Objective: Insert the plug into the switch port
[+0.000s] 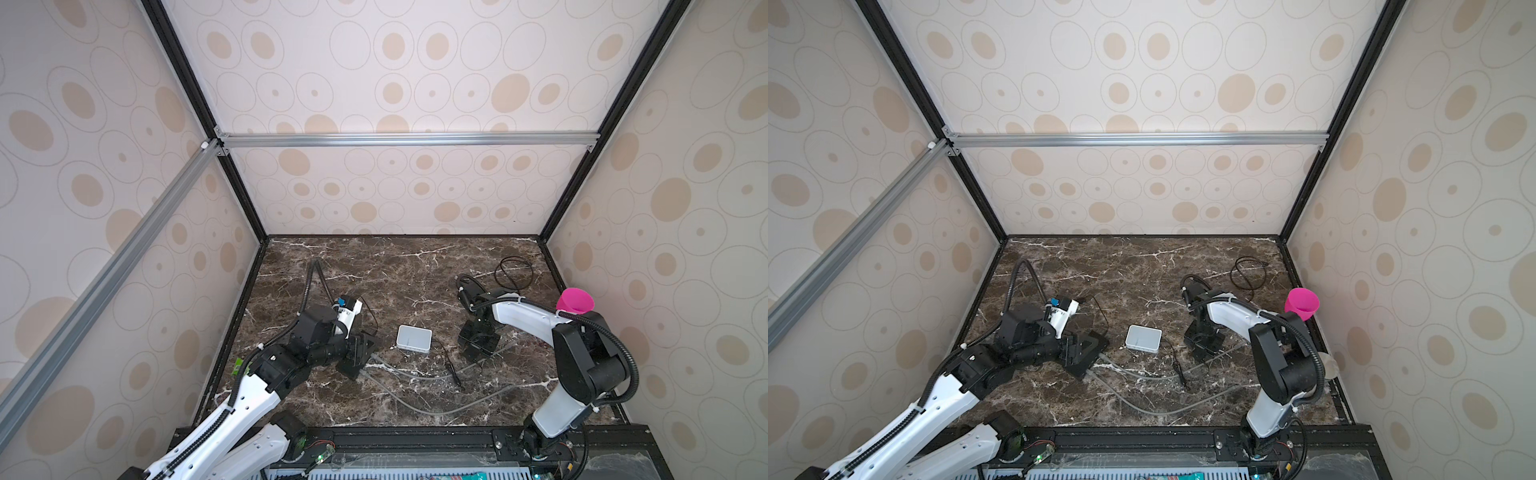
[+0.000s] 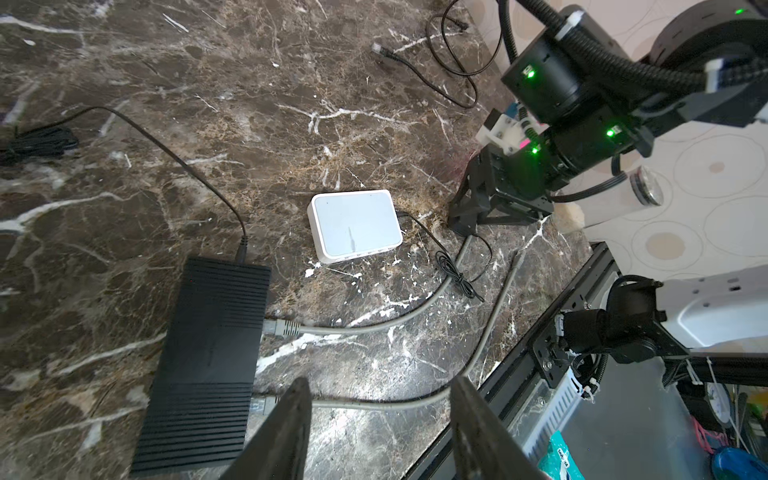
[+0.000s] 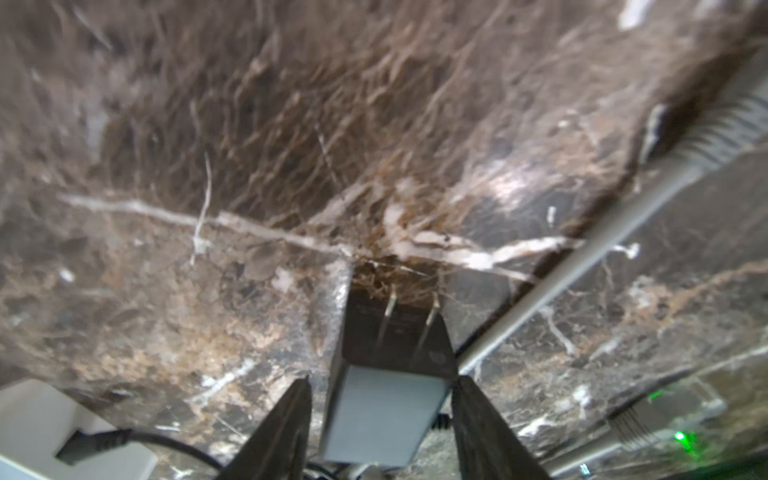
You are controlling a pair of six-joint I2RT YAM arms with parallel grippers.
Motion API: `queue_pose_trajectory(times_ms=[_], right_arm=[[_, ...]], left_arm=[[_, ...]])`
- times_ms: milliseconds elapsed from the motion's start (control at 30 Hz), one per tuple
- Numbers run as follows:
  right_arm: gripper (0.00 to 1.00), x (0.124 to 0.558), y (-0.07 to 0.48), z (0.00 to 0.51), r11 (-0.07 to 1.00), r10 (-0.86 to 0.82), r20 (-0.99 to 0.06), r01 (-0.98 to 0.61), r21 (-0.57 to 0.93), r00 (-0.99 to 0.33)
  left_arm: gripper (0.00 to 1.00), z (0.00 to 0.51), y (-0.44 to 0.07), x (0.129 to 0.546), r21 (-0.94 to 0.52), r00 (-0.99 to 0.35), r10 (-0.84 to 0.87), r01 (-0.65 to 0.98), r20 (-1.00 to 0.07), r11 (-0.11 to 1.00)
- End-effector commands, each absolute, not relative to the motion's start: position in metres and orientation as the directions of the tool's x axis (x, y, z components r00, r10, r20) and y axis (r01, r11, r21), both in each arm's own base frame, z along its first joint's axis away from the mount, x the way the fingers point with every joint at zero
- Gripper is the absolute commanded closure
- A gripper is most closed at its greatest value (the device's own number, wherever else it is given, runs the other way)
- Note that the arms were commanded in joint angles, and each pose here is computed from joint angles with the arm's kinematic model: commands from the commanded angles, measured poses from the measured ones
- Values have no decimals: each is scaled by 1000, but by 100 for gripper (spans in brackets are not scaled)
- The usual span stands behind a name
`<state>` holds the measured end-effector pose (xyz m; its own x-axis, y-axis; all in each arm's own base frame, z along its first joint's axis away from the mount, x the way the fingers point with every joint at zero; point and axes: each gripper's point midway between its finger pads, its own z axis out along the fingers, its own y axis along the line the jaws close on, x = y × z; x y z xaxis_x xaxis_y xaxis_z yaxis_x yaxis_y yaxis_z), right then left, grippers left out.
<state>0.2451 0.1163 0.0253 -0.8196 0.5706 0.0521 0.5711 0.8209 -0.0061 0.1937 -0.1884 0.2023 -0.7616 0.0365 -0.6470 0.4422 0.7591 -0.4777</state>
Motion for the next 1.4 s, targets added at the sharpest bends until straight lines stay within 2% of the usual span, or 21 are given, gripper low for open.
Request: queue_pose_trajectory(times_ms=[0, 67, 133, 300, 367, 467, 567, 667, 833, 967, 1067, 1267, 1367], right_arm=[[49, 241, 114, 18, 802, 597, 61, 597, -26, -800], [50, 242, 113, 17, 806, 592, 58, 591, -34, -804], [61, 242, 111, 19, 802, 598, 57, 596, -37, -800], [63, 254, 112, 58, 793, 608, -1, 608, 23, -794], [68, 267, 115, 87, 796, 604, -47, 600, 80, -795], [69, 301, 124, 130, 809, 584, -153, 556, 190, -797], [69, 343, 143, 145, 837, 536, -224, 478, 266, -814], [67, 382, 173, 136, 869, 457, -204, 386, 309, -866], [70, 434, 231, 95, 890, 308, -141, 233, 392, -941], [66, 461, 279, 76, 890, 166, -159, 79, 449, -973], [65, 483, 313, 67, 843, 126, -169, 16, 538, -977], [66, 528, 366, 57, 744, 137, -166, -9, 668, -977], [62, 537, 386, 51, 668, 154, -133, 4, 744, -979]], left_arm=[[46, 203, -177, 194, -466, -767, 8, 399, -642, 790], [46, 210, -172, 194, -443, -748, 10, 404, -664, 800], [46, 219, -166, 195, -411, -724, 12, 405, -689, 817], [42, 232, -152, 199, -361, -673, -6, 389, -739, 848], [42, 229, -154, 199, -369, -679, -9, 387, -734, 845], [42, 220, -154, 203, -366, -701, -5, 366, -713, 856], [42, 206, -159, 209, -410, -741, -54, 307, -669, 859], [42, 193, -171, 212, -477, -767, -91, 297, -636, 827], [42, 187, -173, 215, -474, -770, -90, 293, -632, 830], [42, 192, -176, 217, -462, -770, -67, 308, -634, 832], [41, 192, -180, 219, -474, -776, -66, 313, -627, 823], [41, 185, -184, 221, -473, -793, -47, 314, -608, 823], [41, 182, -184, 222, -466, -793, -45, 311, -608, 828]])
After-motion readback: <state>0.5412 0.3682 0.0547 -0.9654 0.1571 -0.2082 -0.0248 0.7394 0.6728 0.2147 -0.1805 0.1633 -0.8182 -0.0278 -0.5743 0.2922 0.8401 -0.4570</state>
